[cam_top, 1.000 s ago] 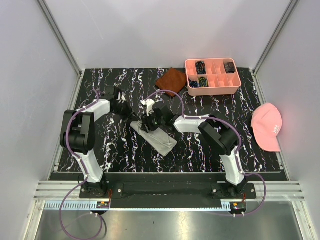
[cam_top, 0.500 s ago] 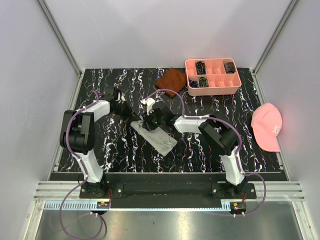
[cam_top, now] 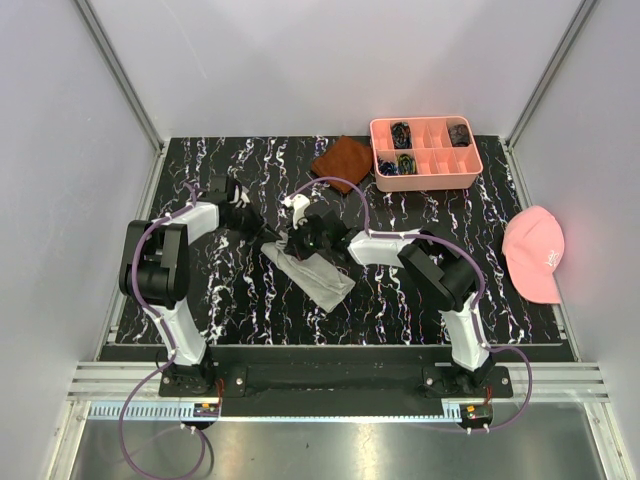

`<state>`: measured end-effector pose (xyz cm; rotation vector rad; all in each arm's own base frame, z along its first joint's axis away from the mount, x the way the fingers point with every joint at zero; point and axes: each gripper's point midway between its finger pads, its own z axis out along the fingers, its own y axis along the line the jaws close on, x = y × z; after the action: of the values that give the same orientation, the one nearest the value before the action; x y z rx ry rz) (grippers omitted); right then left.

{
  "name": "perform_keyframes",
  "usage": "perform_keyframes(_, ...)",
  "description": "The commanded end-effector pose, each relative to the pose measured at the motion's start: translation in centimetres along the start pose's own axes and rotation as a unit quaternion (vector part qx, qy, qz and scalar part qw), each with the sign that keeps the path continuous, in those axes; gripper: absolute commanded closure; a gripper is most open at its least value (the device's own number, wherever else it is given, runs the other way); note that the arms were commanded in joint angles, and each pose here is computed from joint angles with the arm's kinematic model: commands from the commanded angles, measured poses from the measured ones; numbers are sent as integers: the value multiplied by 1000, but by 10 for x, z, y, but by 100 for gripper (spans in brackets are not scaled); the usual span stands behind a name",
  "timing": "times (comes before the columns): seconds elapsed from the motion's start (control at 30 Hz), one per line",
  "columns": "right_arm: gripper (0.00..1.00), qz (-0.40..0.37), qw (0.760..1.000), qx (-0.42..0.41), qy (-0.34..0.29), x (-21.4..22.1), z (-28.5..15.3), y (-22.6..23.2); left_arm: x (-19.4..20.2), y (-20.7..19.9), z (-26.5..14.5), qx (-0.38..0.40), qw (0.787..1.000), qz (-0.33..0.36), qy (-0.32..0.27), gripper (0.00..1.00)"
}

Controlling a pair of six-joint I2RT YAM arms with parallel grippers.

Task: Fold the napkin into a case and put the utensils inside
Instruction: Grasp the top corner of the smaller rectangle folded napkin from the folded napkin.

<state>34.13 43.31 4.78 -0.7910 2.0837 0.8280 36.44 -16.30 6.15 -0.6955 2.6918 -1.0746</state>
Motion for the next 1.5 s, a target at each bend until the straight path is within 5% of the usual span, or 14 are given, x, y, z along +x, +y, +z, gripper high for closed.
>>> perform_keyframes(0.0,100,0,999,-20,-40,-35,-2,17,-2,-18,-13,34,999,27,-12,97)
perform_keyframes(0.13,100,21,999,-13,-22,-37,-15,18,-20,-4,-39,-37,992,66,-103,51)
perform_keyframes(0.2,100,38,999,-8,-10,-33,-20,17,-24,2,-52,-63,985,73,-142,42)
perform_keyframes(0.3,100,81,997,-5,-2,-35,-24,16,-26,5,-67,-96,972,90,-192,49)
perform_keyframes(0.4,100,140,990,-9,-1,-38,-30,12,-17,9,-60,-121,968,110,-192,72)
perform_keyframes(0.6,100,210,978,-13,4,-41,-35,3,5,3,-27,-159,961,158,-160,82)
perform_keyframes(1.03,100,235,972,-32,7,-41,-36,8,5,11,-10,-268,927,209,-158,71)
perform_keyframes(1.47,100,236,971,-32,6,-43,-35,8,16,18,5,-298,917,233,-127,66)
